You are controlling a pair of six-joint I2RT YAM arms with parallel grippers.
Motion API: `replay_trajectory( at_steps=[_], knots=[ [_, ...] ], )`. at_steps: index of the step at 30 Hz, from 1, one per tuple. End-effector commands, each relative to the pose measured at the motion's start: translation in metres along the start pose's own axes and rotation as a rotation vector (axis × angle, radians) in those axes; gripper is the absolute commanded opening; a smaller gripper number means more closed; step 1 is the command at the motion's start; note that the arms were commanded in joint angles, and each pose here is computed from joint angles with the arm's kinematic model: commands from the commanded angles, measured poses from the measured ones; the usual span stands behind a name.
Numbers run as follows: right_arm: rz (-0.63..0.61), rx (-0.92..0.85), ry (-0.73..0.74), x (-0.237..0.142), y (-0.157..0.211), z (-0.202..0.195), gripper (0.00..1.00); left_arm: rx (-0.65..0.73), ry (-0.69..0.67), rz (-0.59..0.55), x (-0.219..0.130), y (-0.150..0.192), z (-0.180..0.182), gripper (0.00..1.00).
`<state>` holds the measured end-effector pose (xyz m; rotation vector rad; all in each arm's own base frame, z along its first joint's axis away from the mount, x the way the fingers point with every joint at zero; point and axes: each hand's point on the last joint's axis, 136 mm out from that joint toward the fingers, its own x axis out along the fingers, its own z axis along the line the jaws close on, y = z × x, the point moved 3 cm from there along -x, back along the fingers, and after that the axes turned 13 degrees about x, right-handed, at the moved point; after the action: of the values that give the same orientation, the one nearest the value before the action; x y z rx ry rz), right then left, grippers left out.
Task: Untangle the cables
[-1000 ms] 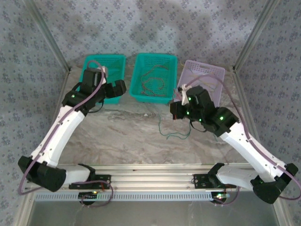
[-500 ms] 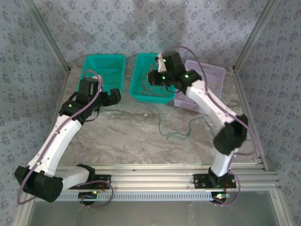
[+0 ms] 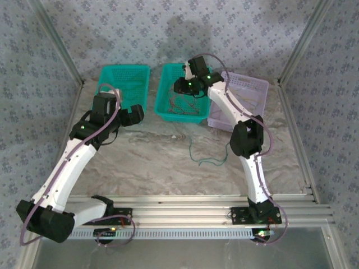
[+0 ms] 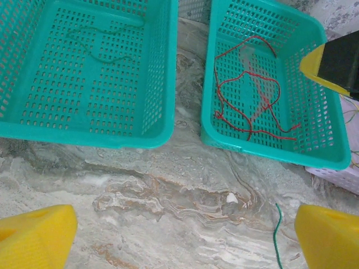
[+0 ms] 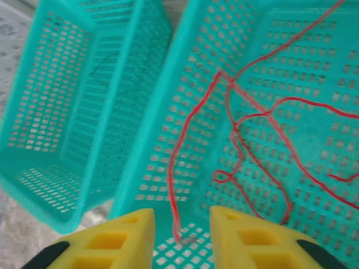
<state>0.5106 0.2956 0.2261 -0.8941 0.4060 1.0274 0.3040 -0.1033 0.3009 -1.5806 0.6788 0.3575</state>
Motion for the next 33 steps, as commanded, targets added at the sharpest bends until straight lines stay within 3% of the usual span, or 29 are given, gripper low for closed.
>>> replay_trajectory(
  at_steps=[1,3,7,12,17,26,33],
  knots=[
    [-0.028,-0.037,0.009,-0.02,-0.007,0.014,0.47,0.011,0.021,-0.025,-0.003,-0.005,-0.003,1.0],
    [-0.042,-0.053,0.025,-0.03,-0.009,0.016,0.53,0.011,0.025,-0.018,-0.002,-0.004,-0.004,1.0],
    [-0.134,-0.129,0.115,-0.072,-0.012,0.023,0.54,0.012,0.029,-0.016,-0.002,-0.004,-0.005,1.0],
    [-0.245,-0.135,0.19,-0.135,0.024,0.015,0.6,0.037,0.055,-0.003,-0.001,-0.002,-0.015,1.0],
    [-0.266,-0.034,0.258,-0.173,0.077,-0.032,0.62,0.057,0.096,0.011,-0.002,-0.001,-0.03,1.0],
    [-0.047,0.094,0.483,-0.175,0.206,-0.149,0.62,0.094,0.1,0.03,-0.002,0.004,-0.038,1.0],
    [0.003,0.179,0.543,-0.161,0.232,-0.189,0.58,0.1,0.098,0.042,0.001,0.007,-0.039,1.0]
  ],
)
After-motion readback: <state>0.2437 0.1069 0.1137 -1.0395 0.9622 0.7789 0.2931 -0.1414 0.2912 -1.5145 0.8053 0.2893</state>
